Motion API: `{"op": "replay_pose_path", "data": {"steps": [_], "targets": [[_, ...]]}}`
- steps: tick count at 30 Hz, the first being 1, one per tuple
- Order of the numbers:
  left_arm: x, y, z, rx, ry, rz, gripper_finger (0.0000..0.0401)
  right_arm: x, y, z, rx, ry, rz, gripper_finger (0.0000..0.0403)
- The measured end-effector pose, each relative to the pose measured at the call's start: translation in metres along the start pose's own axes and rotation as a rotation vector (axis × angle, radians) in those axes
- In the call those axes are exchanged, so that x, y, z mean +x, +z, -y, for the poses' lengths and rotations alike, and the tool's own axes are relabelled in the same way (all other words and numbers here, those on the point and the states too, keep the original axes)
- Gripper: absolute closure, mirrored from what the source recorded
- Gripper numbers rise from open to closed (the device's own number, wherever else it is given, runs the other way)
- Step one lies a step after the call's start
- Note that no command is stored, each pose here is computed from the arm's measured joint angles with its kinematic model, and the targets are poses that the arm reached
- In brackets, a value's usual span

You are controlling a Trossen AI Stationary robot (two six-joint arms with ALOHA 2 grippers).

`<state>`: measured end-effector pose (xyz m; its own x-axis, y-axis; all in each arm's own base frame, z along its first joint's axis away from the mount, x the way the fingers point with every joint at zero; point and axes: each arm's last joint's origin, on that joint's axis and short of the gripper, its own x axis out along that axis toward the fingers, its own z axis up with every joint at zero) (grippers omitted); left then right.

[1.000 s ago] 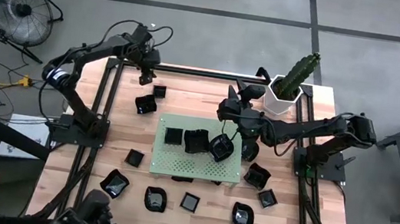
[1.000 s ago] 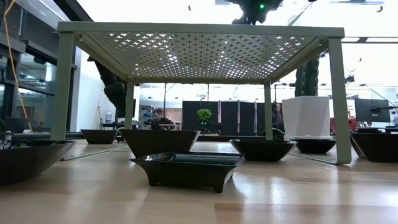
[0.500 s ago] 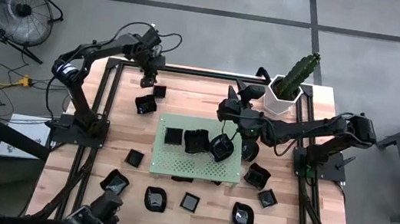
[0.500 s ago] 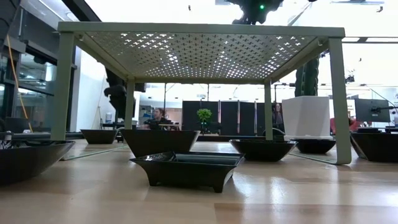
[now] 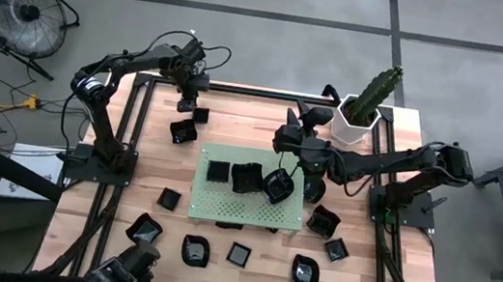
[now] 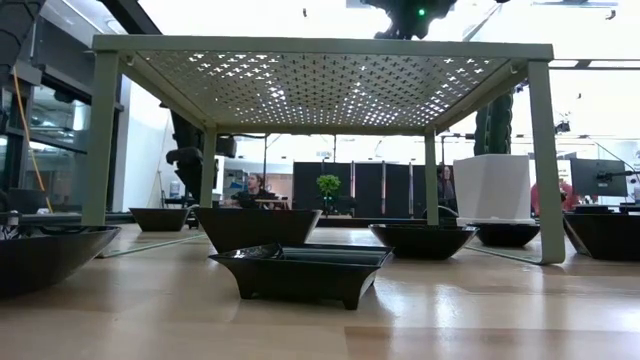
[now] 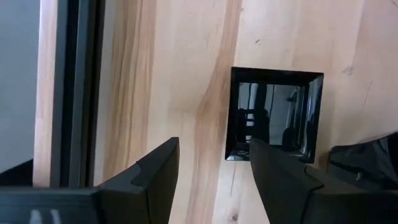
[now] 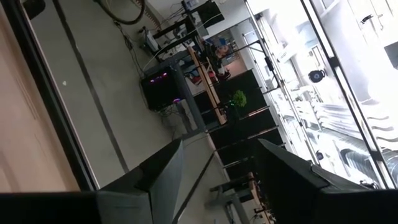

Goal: Pick & Place Mini shaped plates
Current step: Stack the black square shaped plate on top of the black square shaped plate on the shelf

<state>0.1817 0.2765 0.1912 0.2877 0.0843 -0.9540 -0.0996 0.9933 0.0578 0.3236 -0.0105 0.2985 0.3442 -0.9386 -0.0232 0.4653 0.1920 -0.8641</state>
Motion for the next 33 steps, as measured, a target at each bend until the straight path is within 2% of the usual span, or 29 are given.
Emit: {"op": "replay_pose_path", "data": {"steps": [8, 13, 19, 33], "targets": [[0.005, 0.013, 0.005, 0.078, 0.038, 0.006, 0.0208, 0.0, -0.001, -0.002, 0.001, 0.006, -0.004, 0.0206], [0.019, 0.018, 0.007, 0.101, 0.056, -0.054, 0.0208, 0.0, -0.002, -0.002, -0.005, 0.004, -0.01, 0.0206], [0.03, 0.015, 0.006, 0.094, 0.041, -0.096, 0.0208, 0.0, -0.002, -0.002, -0.01, 0.003, -0.012, 0.0206], [0.029, 0.014, 0.009, 0.087, 0.009, -0.1, 0.0208, 0.0, -0.002, -0.002, -0.006, 0.004, -0.012, 0.0206]]}}
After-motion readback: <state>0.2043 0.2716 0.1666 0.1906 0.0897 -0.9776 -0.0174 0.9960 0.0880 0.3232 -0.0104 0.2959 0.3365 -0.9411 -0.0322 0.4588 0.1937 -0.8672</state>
